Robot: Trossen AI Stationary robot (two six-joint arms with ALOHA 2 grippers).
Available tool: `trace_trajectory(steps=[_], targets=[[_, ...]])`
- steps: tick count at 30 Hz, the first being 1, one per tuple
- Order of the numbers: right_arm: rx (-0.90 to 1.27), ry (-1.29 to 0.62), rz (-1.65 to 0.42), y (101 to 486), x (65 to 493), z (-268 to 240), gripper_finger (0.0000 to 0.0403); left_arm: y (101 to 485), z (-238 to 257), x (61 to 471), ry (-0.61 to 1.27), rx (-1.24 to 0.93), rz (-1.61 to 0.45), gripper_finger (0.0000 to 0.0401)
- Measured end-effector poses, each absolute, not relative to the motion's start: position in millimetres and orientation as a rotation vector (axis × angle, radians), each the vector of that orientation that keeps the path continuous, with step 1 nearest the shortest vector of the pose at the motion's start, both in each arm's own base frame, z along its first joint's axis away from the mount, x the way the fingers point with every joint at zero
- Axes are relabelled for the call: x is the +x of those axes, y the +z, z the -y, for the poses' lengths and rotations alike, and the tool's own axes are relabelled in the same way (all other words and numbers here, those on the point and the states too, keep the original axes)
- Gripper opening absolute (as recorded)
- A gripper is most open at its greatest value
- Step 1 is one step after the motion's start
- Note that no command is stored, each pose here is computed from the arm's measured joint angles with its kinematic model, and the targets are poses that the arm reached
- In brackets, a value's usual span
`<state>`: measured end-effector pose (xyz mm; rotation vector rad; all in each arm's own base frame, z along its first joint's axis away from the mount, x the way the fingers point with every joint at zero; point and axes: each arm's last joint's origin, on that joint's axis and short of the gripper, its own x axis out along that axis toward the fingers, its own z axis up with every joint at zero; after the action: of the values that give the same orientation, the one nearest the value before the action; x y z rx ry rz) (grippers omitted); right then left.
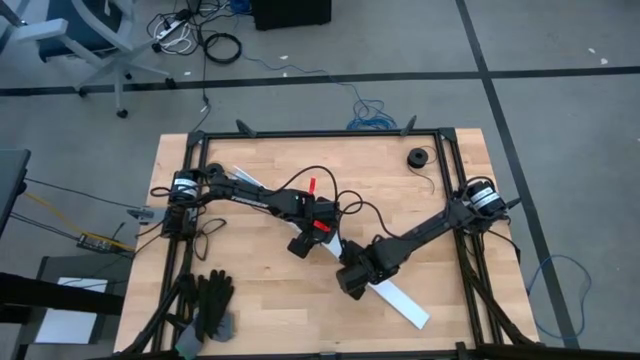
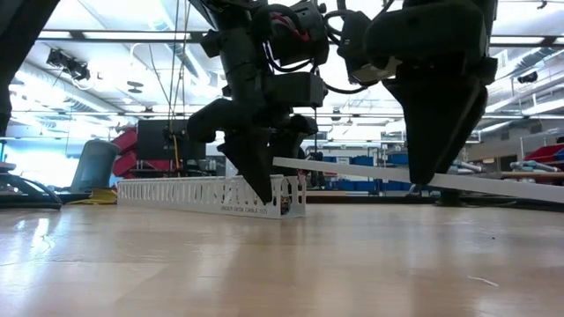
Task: Ziptie cables
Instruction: Close the white cable duct
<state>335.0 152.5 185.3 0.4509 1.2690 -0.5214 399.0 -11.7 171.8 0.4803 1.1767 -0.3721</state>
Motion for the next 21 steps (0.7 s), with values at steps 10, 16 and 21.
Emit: trace_trajectory(steps=[10, 16, 21], targets=[[0.437, -0.498, -1.279, 185, 341, -141, 0.0215, 172, 12, 399, -0.372, 0.478, -1.180, 0.0219], [0.443, -0.480, -1.292, 185, 341, -141, 0.0214, 172, 12, 399, -0.372, 0.478, -1.179, 0.0219], [0.466, -0.455, -1.317, 185, 341, -142, 0.0214, 172, 12, 399, -0.372, 0.478, -1.178, 0.0219]])
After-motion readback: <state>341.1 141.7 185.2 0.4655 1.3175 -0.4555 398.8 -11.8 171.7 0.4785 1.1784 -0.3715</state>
